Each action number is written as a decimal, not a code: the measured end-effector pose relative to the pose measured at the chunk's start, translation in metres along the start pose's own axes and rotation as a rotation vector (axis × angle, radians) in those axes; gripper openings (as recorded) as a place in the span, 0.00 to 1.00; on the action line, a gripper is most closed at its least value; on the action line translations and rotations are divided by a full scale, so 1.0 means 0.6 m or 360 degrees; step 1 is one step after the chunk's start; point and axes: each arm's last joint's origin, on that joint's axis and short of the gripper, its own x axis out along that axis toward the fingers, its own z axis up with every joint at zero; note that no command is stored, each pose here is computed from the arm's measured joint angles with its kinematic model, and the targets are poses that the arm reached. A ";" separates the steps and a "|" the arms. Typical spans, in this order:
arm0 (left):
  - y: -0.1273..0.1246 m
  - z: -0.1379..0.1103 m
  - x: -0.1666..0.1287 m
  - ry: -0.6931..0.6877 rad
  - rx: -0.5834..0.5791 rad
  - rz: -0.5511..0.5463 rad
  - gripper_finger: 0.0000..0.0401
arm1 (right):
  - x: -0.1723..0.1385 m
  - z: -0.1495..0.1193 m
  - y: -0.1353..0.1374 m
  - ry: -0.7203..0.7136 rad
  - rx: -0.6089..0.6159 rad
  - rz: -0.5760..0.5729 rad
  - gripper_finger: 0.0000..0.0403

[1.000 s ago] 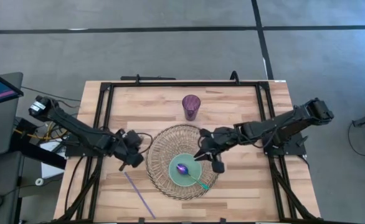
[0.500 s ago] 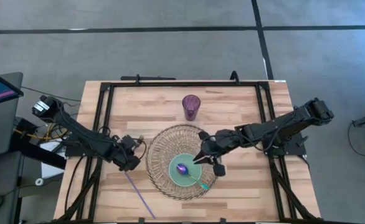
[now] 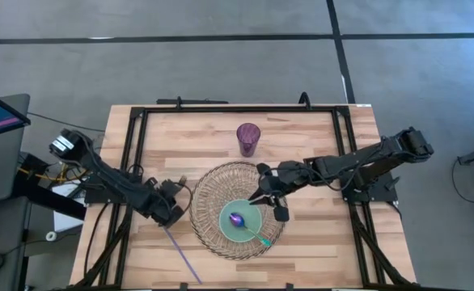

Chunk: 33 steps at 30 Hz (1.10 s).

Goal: Pick & Place Utensil
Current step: Put the black fork into the green bowl

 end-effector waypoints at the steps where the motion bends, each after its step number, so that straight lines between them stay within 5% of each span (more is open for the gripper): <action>1: -0.002 -0.003 0.001 -0.0022 0.0018 0.0006 0.18 | 0.000 0.000 0.000 0.0000 0.0000 0.0000 0.13; 7: -0.017 -0.014 -0.003 -0.0212 0.0059 -0.0066 0.03 | 0.000 0.000 0.000 0.0000 -0.0016 0.0006 0.13; 14: -0.030 0.002 -0.028 -0.0377 -0.0022 -0.0245 0.03 | 0.000 0.000 0.000 0.0000 -0.0016 0.0006 0.13; 27: -0.106 0.108 -0.188 -0.0637 0.0047 -0.1011 0.03 | 0.000 0.002 0.001 -0.0018 0.0004 0.0007 0.13; 33: -0.135 0.147 -0.196 -0.0561 0.0074 -0.1121 0.03 | 0.000 0.003 0.001 -0.0025 0.0011 0.0008 0.13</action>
